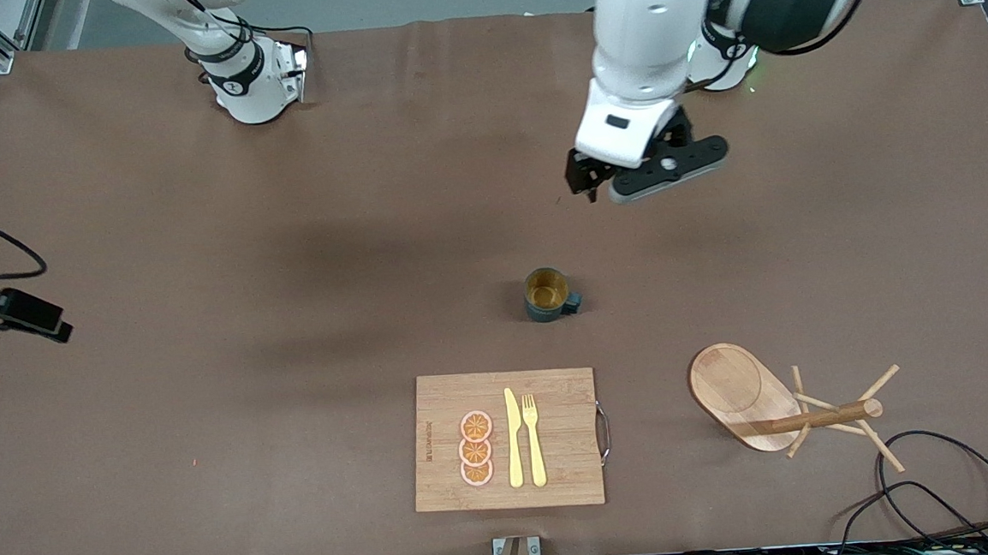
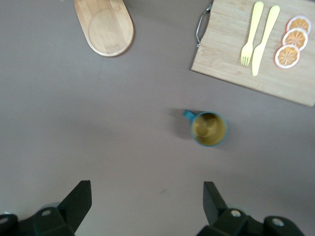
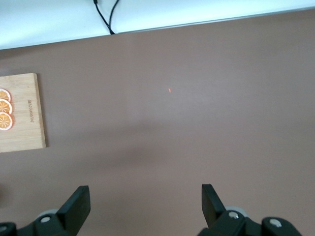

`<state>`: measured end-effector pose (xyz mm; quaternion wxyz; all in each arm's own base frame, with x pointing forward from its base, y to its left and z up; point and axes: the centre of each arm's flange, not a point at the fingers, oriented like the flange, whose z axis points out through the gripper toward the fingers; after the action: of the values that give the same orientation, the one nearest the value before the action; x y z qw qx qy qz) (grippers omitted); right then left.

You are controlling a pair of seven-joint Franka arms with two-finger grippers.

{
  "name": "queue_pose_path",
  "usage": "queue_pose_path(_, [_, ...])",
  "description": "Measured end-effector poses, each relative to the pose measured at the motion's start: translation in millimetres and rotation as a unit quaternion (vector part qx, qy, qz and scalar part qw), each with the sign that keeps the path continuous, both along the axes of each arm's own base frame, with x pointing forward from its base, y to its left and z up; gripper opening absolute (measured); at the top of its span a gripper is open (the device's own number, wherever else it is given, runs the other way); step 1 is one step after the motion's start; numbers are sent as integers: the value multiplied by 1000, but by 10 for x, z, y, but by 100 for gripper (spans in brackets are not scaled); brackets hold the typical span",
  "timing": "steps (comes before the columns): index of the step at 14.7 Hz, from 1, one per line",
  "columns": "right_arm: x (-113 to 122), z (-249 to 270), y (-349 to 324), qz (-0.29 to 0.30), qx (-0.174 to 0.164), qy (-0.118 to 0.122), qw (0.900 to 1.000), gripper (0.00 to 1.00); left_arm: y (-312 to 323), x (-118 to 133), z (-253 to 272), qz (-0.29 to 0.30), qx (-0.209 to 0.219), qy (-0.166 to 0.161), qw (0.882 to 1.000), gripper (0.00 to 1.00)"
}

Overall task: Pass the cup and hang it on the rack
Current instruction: 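Move the left gripper over the teal mug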

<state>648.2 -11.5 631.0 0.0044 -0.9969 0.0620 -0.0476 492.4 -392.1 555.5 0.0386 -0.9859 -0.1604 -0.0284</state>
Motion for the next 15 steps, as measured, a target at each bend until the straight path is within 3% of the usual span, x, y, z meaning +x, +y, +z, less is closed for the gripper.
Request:
queue_pose_path(3, [-285,137,-59,-7,-6,-4,1000,100,-479,-253,-278,29,23,-15,999,100])
queue_pose_path(9, [-746,169,-55,-12,-16,-5,1000,100,-1355,-997,-806,64,72,-60,994,100])
queue_pose_path(15, [-1020,79,-29,-15,-8,-9,1000,100,-1548,-1183,-1003,99,89,-91,987,100])
